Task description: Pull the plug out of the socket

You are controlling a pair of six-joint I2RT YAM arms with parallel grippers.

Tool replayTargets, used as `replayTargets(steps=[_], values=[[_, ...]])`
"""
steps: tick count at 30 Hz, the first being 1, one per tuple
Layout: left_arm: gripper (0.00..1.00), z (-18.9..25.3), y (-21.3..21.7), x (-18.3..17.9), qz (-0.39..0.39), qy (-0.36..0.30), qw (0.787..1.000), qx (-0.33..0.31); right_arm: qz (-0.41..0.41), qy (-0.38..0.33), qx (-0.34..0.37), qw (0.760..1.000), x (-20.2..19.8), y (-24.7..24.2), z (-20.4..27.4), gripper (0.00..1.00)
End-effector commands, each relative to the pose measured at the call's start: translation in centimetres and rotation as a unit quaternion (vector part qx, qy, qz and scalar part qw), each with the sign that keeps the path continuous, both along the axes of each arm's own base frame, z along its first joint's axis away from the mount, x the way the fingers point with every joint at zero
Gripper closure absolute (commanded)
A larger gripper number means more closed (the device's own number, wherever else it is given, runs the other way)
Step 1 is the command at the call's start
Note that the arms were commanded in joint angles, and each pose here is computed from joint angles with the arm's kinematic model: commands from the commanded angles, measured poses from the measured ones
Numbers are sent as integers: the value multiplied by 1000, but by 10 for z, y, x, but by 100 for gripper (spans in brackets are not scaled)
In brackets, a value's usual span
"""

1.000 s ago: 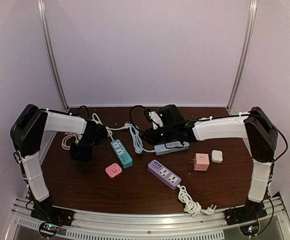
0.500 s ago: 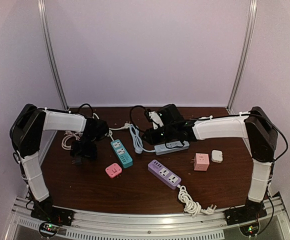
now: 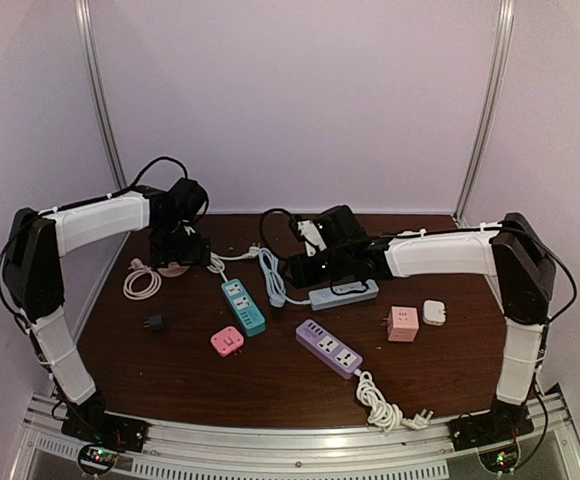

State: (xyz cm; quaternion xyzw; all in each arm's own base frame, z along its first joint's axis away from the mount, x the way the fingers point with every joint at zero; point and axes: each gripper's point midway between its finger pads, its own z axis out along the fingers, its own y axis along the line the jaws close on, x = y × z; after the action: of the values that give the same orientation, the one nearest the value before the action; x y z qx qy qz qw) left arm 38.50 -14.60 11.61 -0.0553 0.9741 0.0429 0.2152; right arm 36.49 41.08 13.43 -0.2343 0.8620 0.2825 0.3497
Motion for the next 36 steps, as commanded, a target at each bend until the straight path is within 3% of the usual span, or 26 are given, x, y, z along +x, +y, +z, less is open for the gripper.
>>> replayTargets(steps=[1, 6, 14, 19, 36], values=[[4, 33, 11, 41, -13, -61, 997, -44, -15, -22, 10, 1000, 9, -3, 29, 40], [7, 40, 41, 74, 0, -79, 996, -43, -20, -19, 1, 1000, 9, -6, 27, 28], [21, 28, 64, 118, -3, -64, 998, -19, -23, -20, -2, 1000, 7, -11, 28, 27], [25, 18, 70, 135, -1, -48, 999, -11, -24, -17, 5, 1000, 4, -12, 28, 27], [27, -32, 91, 140, -1, 14, 1000, -9, -30, -6, 5, 1000, -4, -21, 19, 27]])
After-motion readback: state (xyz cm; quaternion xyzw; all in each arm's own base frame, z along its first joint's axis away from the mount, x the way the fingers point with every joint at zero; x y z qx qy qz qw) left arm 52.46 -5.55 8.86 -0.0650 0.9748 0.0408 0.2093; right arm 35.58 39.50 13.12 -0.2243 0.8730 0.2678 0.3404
